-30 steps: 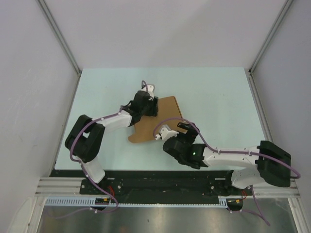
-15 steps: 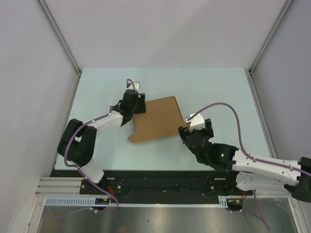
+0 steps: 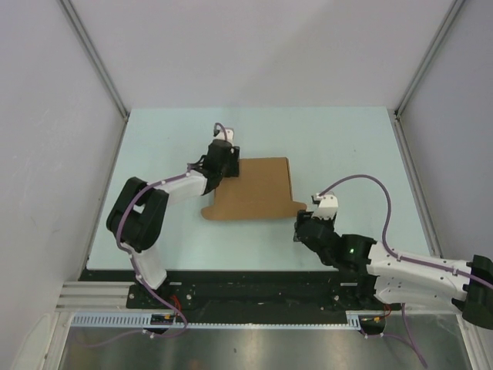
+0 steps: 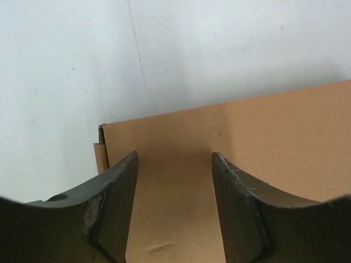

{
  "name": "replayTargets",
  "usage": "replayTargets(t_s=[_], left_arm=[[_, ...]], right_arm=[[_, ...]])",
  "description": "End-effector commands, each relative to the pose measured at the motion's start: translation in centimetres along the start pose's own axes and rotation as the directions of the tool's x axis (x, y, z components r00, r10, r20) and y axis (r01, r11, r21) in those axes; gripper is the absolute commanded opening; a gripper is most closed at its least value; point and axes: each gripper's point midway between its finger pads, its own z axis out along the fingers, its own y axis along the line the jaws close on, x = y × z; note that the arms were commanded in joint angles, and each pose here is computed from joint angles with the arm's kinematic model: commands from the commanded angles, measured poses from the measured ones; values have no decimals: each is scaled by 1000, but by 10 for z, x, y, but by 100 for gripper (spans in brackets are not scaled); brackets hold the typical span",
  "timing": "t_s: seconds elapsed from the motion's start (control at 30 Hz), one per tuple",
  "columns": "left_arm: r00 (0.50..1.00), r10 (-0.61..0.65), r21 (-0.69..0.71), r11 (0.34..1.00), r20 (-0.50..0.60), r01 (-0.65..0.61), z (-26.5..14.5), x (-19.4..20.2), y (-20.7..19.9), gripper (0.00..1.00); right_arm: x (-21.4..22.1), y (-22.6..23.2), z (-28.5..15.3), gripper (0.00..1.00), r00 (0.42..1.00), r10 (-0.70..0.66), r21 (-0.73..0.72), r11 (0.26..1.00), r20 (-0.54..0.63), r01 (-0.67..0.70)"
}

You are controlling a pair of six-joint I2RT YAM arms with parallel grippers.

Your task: Fold the paper box

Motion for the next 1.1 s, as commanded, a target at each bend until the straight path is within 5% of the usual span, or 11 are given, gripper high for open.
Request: replayTargets(t_s=[0.0,0.23,0.43,0.6,1.07], left_arm=[[947,3,67,998,-322,20,-9,115,-21,59],[953,14,57,998,-301,3,0,102,-24,58],[956,116,78,992,-269,-98,20,75,-30,58],[937,160,105,985,-311,-134,40,76,-33,53],[969,56,110,993,-239,-31,49,34,-41,55]], right_arm=[[27,16,3,60,983,169,-110,978,-68,-176],[35,13,19,43,985,174,-91,980,-17,-175],[-6,10,17,61,993,-86,3,996,75,86],[-14,12,30,59,976,-214,27,977,39,213],[-1,42,32,42,983,-170,-36,984,75,173]])
